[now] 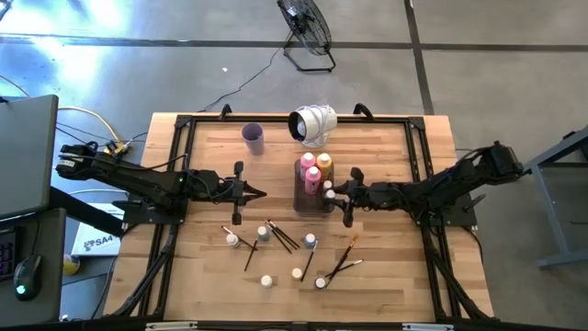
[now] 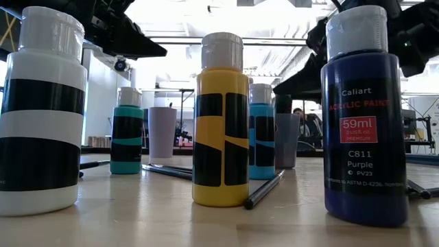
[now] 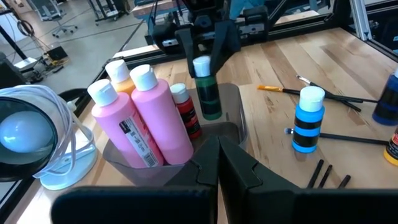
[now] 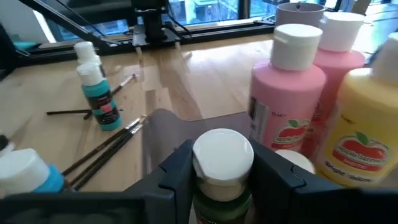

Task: Pick & Place Paint Supplies
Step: Put the green paint bottle into the black bin

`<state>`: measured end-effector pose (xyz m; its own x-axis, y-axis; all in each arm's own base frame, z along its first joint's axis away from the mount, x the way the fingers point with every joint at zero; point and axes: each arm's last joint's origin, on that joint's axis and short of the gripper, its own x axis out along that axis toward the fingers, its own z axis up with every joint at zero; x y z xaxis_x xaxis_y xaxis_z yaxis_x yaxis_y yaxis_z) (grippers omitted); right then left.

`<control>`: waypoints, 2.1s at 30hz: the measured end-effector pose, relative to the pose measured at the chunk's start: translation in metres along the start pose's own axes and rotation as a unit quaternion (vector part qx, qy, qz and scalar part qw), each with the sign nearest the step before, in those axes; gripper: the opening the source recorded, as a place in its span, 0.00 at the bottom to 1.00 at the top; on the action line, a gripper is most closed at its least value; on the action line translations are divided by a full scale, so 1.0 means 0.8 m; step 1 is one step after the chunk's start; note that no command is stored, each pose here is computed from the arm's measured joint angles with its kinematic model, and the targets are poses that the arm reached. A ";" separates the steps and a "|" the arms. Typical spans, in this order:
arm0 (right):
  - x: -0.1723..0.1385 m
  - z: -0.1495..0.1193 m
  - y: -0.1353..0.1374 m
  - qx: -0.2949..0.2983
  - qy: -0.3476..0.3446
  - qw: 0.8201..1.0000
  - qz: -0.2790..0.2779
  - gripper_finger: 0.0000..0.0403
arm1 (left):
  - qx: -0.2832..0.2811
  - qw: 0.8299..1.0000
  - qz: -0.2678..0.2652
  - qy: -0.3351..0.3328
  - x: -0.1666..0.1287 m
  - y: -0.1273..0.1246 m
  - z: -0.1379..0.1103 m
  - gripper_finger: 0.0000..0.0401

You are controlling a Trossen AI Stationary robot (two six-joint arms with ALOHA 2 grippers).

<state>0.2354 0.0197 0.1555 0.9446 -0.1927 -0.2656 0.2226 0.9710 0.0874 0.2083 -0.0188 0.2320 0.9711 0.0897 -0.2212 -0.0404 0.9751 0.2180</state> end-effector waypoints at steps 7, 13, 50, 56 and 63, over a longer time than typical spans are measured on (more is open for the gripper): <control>0.007 -0.012 -0.002 -0.005 0.022 1.000 -0.008 0.29 | 0.000 1.000 0.000 0.000 0.000 0.000 0.000 0.00; 0.019 -0.027 -0.005 0.001 0.031 0.999 -0.016 0.29 | 0.000 1.000 0.000 0.000 0.000 0.000 0.000 0.00; 0.025 -0.034 0.002 -0.017 0.026 0.999 0.020 0.46 | 0.000 1.000 0.000 0.000 0.000 0.000 0.000 0.00; 0.016 -0.030 0.011 -0.037 0.027 0.999 0.025 0.49 | 0.000 1.000 0.000 0.001 0.000 0.000 0.000 0.00; 0.006 -0.019 0.015 -0.063 0.013 0.998 0.000 0.49 | 0.000 1.000 0.010 0.002 0.000 0.001 0.000 0.00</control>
<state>0.2390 0.0325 0.1410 0.9378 -0.1902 -0.2905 0.1888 0.9815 -0.0330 0.2082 -0.0181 0.2320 0.9690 0.1099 -0.2211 -0.0596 0.9731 0.2225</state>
